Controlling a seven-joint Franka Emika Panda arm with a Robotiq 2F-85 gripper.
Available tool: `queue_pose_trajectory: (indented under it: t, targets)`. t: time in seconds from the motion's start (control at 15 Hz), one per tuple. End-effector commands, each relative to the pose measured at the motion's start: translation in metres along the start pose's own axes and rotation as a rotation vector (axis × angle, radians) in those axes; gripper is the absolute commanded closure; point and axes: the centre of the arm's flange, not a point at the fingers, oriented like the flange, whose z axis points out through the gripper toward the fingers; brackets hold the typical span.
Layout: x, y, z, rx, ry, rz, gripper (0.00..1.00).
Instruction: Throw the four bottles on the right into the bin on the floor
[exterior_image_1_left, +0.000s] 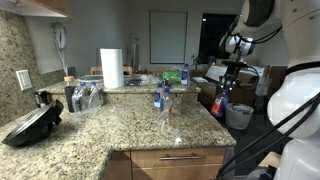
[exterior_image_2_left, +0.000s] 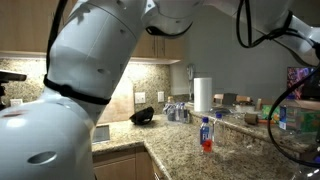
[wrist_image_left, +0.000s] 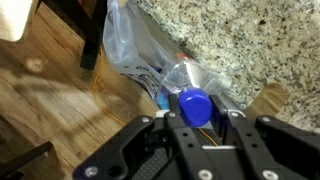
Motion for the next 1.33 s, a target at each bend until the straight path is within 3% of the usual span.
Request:
queue_pose_trajectory:
  t: [0.0, 0.6, 0.67, 0.73, 0.93, 1.0, 1.27]
  targets:
    - [0.035, 0.011, 0.004, 0.024, -0.075, 0.103, 0.86]
    - [0.070, -0.033, 0.059, 0.018, -0.087, 0.326, 0.86]
    - [0.059, -0.022, 0.063, 0.004, -0.092, 0.262, 0.86]
    - [0.061, -0.025, 0.066, -0.001, -0.092, 0.265, 0.67]
    - [0.062, -0.026, 0.069, -0.003, -0.093, 0.265, 0.67]
    - [0.062, -0.025, 0.068, -0.003, -0.093, 0.266, 0.86]
    - [0.078, -0.031, 0.078, -0.016, -0.117, 0.285, 0.86]
